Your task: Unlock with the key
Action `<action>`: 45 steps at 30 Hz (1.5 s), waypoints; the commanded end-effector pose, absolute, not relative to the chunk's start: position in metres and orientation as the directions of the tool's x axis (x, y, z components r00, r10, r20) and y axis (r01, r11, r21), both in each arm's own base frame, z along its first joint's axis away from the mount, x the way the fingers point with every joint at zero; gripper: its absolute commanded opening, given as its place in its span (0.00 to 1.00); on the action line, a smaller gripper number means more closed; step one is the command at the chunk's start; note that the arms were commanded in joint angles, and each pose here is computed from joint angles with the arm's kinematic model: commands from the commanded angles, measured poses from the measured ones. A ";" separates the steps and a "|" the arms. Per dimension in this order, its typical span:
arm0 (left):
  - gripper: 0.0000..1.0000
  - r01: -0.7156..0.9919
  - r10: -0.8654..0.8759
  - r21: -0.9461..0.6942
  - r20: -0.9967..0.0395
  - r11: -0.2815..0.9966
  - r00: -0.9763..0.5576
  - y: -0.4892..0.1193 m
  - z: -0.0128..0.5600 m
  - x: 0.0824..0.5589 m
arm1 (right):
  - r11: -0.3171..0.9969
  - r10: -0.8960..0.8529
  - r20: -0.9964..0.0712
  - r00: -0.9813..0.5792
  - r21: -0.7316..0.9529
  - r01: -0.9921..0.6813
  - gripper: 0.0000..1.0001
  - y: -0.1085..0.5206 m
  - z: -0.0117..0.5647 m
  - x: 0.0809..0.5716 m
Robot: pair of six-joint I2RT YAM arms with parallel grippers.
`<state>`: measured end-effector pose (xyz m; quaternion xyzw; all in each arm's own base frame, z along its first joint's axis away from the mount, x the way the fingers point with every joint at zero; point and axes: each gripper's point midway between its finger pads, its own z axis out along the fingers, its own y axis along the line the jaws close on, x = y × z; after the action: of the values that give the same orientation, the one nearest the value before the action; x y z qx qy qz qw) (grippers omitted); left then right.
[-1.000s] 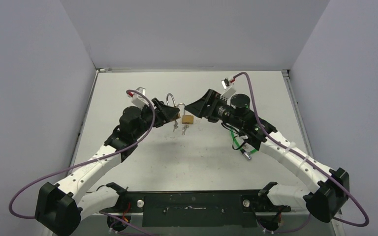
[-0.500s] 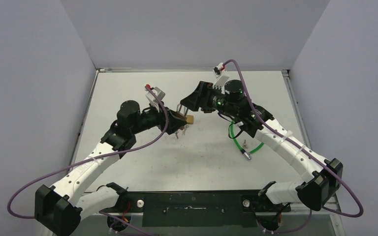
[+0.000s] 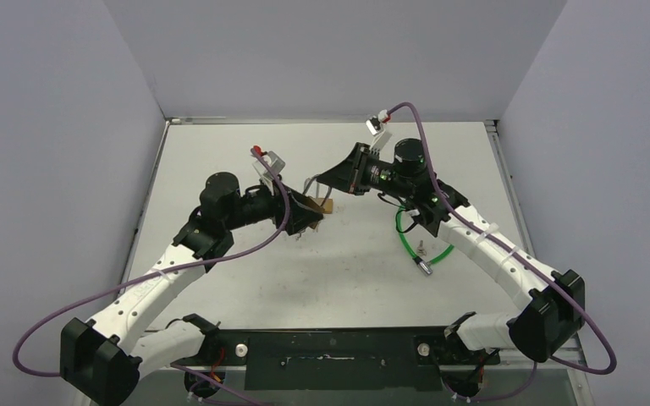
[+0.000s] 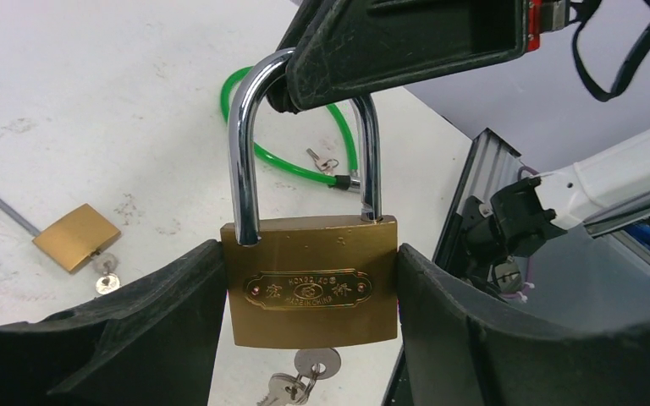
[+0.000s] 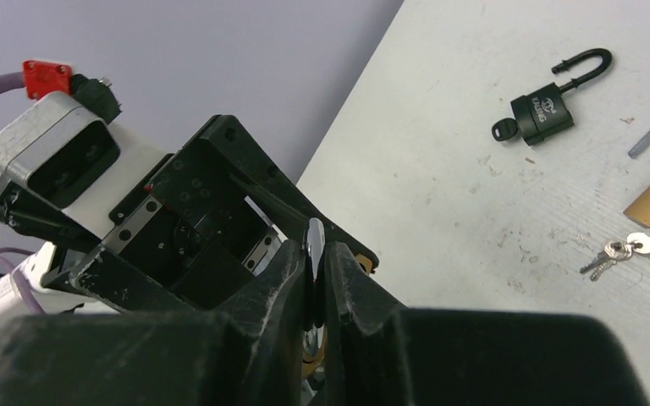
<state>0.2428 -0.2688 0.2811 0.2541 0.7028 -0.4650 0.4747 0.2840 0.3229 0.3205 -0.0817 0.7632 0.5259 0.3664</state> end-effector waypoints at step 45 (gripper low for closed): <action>0.61 0.439 -0.160 -0.500 -0.775 0.747 -0.611 -0.216 0.199 0.257 | 0.297 0.163 -0.548 -0.820 0.820 -0.489 0.00 0.348 0.243 0.266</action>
<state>0.2515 -0.2562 0.2222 0.1322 0.7819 -0.4456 0.4155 0.2614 0.3367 0.2386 -0.1045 0.7721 0.5641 0.2732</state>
